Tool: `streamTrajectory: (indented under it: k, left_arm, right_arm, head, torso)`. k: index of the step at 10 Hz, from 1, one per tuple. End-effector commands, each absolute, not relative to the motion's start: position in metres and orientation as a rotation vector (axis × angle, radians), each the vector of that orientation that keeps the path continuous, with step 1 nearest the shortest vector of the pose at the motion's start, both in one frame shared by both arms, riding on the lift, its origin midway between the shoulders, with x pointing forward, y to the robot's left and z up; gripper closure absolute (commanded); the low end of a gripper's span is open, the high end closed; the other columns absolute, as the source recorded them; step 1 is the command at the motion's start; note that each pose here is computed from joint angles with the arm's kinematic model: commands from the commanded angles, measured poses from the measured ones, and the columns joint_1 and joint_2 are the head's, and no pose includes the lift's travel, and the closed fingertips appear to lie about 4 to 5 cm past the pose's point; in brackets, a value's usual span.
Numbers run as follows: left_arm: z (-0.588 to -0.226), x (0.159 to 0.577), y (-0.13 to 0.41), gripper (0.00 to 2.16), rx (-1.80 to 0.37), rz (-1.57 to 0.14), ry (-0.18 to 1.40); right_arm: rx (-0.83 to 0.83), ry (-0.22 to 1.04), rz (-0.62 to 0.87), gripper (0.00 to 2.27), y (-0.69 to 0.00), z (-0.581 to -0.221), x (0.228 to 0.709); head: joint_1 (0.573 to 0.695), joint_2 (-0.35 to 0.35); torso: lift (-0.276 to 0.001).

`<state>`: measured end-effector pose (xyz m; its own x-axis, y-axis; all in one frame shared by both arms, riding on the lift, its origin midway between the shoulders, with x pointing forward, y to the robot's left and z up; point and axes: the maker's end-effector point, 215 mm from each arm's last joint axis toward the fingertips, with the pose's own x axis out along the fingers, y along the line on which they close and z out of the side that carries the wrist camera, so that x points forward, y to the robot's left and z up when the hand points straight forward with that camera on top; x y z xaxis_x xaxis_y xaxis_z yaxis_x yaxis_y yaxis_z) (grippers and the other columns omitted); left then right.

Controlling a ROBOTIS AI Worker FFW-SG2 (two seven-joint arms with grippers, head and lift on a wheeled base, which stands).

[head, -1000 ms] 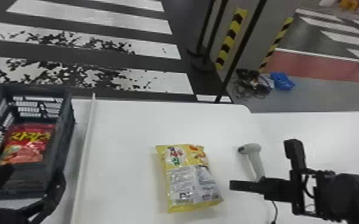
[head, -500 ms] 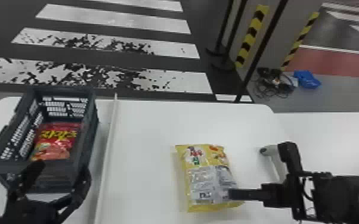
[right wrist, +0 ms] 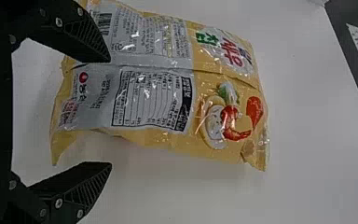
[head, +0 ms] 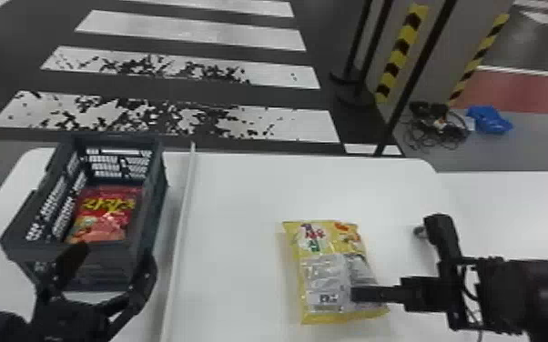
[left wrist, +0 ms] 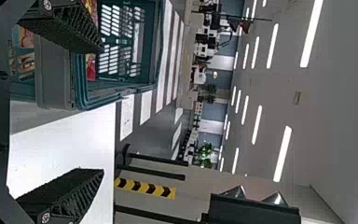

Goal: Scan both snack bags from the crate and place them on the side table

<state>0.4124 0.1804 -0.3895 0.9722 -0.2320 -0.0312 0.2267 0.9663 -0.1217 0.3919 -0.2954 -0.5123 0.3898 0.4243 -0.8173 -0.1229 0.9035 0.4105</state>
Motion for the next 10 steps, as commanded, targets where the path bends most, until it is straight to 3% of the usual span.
streamTrajectory:
  k: [1,2,3,6,10]
  left_arm:
    - [-0.389,0.413,0.18,0.08,-0.118,-0.233,0.044]
    - [-0.39,0.413,0.181,0.08,-0.117,-0.23,0.046]
    - [-0.39,0.413,0.181,0.08,-0.118,-0.228,0.045]
    - [-0.391,0.413,0.182,0.08,-0.118,-0.225,0.049]
    - [-0.392,0.412,0.181,0.08,-0.118,-0.227,0.051]
  right_arm:
    - [0.312,1.115,0.361,0.8,-0.298,-0.515,0.397]
    - [0.311,1.113,0.362,1.89,-0.299,-0.515,0.398]
    - [0.307,1.117,0.359,2.26,-0.301,-0.515,0.397]
    - [0.37,1.079,0.387,2.26,-0.304,-0.501,0.4]
    - [0.536,0.937,0.379,2.26,-0.335,-0.454,0.417]
  head:
    - [0.695,-0.162]
    - [0.695,-0.161]
    - [0.695,-0.16]
    - [0.695,-0.163]
    - [0.695,-0.184]
  torso:
    - [-0.095]
    - [-0.095]
    - [-0.095]
    - [-0.095]
    - [-0.095]
